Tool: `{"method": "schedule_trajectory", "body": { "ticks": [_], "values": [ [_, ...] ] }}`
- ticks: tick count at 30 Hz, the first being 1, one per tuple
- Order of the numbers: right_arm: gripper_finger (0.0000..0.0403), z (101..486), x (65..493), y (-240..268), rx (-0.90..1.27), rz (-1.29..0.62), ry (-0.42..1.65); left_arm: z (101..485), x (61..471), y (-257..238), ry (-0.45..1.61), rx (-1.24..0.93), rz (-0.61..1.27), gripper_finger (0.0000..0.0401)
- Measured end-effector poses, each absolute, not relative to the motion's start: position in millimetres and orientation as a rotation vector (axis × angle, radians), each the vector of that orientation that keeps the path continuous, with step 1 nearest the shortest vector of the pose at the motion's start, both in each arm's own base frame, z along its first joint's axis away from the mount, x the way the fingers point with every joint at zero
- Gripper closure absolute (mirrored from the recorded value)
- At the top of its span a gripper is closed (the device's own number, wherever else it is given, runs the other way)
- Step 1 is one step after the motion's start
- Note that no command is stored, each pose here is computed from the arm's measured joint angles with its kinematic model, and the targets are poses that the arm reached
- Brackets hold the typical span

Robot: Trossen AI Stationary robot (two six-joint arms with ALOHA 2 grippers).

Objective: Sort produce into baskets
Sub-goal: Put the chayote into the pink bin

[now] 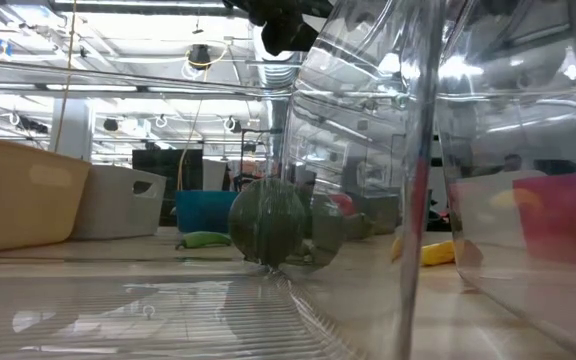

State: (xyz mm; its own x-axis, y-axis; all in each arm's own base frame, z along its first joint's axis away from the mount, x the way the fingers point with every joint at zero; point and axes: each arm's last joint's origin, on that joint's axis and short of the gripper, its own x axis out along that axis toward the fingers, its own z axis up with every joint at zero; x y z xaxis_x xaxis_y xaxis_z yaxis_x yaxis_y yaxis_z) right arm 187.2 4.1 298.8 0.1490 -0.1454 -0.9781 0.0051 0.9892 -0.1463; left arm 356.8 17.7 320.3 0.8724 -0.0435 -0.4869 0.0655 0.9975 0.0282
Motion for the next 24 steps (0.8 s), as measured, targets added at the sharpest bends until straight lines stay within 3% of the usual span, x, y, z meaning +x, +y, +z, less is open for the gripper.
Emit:
{"method": "schedule_trajectory", "body": {
  "ticks": [15, 24],
  "values": [
    [0.0126, 300, 149, -122, 0.021, -0.393, 1.462, 320, 357, 19, 0.510, 0.126, -0.042, 0.0048],
    [0.0126, 291, 133, -157, 0.498, -0.825, 1.350, 320, 356, 34, 0.520, 0.140, 0.087, 0.0048]
  ]
}}
